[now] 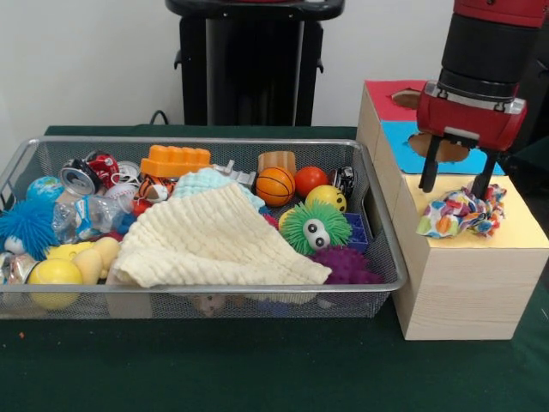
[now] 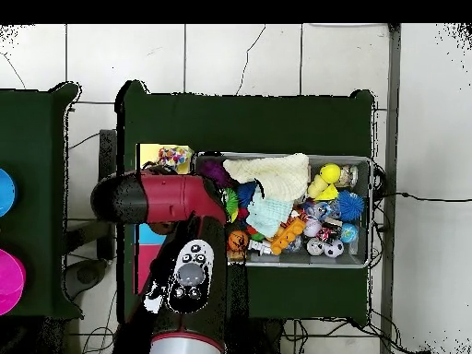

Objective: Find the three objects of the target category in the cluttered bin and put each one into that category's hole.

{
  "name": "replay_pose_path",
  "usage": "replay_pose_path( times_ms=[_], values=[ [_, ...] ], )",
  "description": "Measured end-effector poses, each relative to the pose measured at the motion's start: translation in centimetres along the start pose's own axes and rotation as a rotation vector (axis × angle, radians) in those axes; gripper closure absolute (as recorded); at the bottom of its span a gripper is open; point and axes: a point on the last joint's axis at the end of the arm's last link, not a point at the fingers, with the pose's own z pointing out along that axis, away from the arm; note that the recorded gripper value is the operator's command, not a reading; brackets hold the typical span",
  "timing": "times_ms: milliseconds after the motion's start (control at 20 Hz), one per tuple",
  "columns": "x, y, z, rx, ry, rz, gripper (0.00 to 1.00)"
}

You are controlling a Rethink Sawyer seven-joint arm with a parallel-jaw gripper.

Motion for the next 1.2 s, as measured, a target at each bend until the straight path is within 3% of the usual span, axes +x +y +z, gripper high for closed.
replay_pose_path(
  times_ms=[600, 650, 1200],
  values=[
    [0.9, -1.3, -4.4, -0.015, -0.006, 0.017, 0.0],
    [1.0, -1.3, -5.1, -0.02, -0.01, 0.019, 1.0],
    [1.9, -1.3, -6.5, -0.026, -0.011, 0.013, 1.0]
  ],
)
